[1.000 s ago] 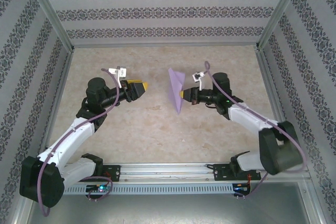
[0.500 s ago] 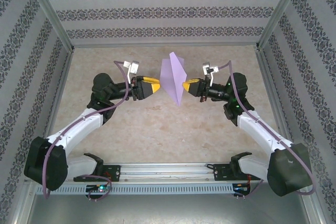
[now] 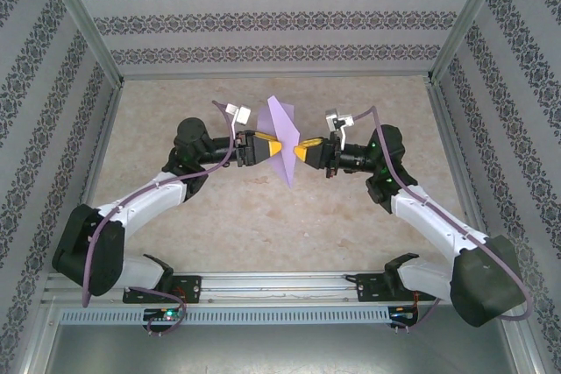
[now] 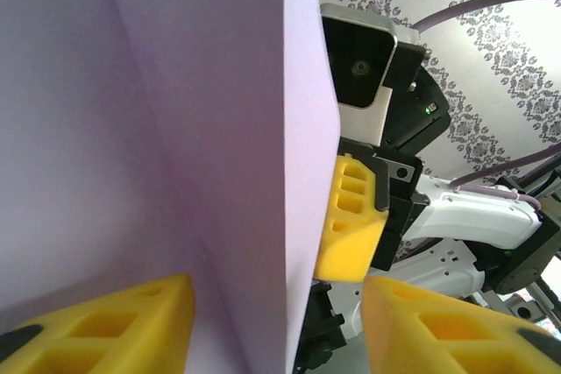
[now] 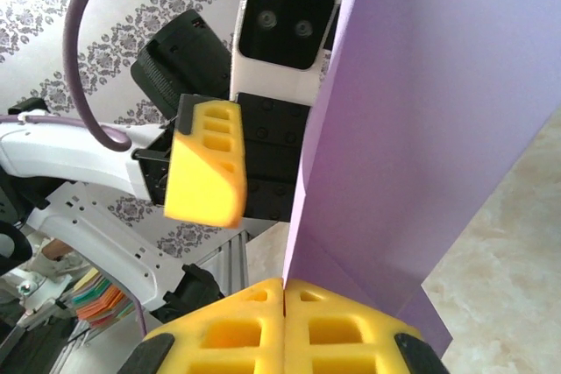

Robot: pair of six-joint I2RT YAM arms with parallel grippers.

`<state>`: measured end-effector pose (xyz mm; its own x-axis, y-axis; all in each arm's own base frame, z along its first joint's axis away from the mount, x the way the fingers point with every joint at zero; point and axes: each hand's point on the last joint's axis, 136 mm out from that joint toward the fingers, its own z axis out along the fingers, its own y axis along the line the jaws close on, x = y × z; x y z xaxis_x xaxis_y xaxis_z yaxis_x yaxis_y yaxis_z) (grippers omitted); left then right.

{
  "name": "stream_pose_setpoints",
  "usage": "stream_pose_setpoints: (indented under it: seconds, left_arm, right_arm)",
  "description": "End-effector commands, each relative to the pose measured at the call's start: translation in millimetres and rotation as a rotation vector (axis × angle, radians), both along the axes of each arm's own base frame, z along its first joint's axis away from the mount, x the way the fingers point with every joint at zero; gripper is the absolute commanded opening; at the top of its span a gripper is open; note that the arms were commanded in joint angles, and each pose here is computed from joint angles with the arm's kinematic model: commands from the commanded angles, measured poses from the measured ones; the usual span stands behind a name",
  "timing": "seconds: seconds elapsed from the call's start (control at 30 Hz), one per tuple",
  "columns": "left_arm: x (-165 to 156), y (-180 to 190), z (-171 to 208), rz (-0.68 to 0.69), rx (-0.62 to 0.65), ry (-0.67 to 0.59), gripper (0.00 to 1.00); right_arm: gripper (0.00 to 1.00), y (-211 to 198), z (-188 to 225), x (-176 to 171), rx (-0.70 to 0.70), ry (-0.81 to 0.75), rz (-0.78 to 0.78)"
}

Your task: Fold a paper plane with a square sheet of paper (fold left side to right side)

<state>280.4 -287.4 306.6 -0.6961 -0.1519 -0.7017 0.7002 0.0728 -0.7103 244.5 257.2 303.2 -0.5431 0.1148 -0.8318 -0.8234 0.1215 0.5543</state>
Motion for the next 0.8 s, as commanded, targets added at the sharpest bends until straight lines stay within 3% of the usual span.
stream_pose_setpoints:
  seconds: [0.0, 0.47, 0.77]
  left_arm:
    - [-2, -7, 22, -0.017, -0.037, -0.103, 0.47]
    - [5, -7, 10, 0.025, 0.007, -0.090, 0.20]
    - [7, -5, 13, 0.052, -0.005, -0.098, 0.05]
  right_arm:
    - [0.00, 5, 14, -1, 0.020, -0.043, 0.022]
    - [0.00, 4, 6, 7, 0.011, -0.018, -0.016]
    - [0.20, -7, 12, 6, 0.014, -0.021, -0.059]
